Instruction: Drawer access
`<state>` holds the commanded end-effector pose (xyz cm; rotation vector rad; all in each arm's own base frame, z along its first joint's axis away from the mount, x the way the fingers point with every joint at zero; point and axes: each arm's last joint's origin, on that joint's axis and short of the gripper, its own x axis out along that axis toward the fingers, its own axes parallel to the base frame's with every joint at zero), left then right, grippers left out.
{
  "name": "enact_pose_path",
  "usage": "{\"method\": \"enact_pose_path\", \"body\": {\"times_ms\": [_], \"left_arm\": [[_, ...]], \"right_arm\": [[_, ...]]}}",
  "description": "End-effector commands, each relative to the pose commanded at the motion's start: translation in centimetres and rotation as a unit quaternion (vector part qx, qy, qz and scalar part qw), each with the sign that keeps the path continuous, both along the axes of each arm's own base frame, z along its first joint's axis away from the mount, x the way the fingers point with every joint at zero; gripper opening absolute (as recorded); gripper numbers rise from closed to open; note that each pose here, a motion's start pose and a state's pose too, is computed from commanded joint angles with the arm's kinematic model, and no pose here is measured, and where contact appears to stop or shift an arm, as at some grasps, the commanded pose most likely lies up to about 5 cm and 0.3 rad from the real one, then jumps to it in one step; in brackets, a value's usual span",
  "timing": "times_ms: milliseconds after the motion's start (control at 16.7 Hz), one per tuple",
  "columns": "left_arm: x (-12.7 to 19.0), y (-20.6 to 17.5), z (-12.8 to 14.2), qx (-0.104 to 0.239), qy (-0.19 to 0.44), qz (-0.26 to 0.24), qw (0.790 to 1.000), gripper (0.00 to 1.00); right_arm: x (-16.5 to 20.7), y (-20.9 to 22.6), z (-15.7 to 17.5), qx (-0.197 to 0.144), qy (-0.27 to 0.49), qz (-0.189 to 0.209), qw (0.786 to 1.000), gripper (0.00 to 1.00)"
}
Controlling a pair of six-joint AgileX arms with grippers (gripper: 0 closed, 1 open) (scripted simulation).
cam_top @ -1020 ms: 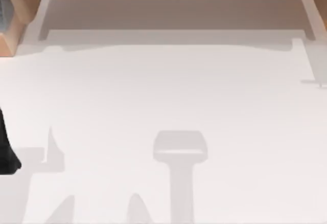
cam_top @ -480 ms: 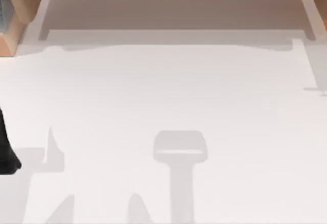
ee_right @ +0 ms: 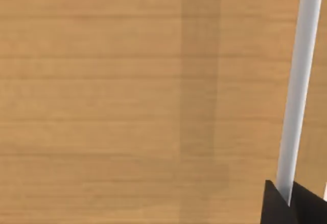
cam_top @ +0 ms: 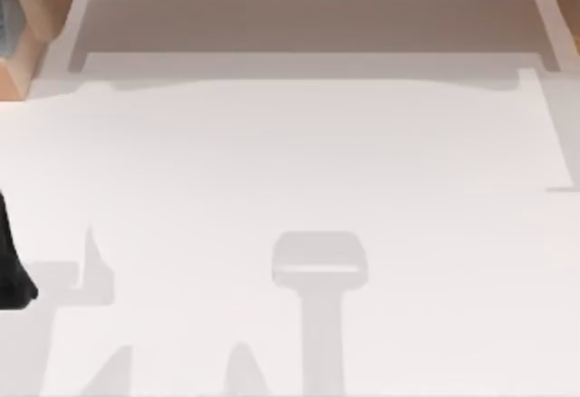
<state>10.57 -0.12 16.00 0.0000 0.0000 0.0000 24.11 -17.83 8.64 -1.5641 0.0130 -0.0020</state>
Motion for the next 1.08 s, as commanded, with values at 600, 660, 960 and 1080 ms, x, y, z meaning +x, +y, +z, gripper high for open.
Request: {"method": "enact_pose_path", "body": {"times_ms": [600, 660, 960, 1080], "left_arm": [[0.0, 0.0, 0.0, 0.0, 0.0, 0.0, 1.0, 1.0], [0.0, 0.0, 0.0, 0.0, 0.0, 0.0, 1.0, 1.0], [0.0, 0.0, 0.0, 0.0, 0.0, 0.0, 1.0, 1.0], [0.0, 0.0, 0.0, 0.0, 0.0, 0.0, 1.0, 1.0]], "right_arm": [[0.0, 0.0, 0.0, 0.0, 0.0, 0.0, 1.0, 0.6], [0.0, 0.0, 0.0, 0.0, 0.0, 0.0, 1.0, 0.68], [0.0, 0.0, 0.0, 0.0, 0.0, 0.0, 1.0, 1.0], [0.0, 0.0, 0.0, 0.0, 0.0, 0.0, 1.0, 1.0]]}}
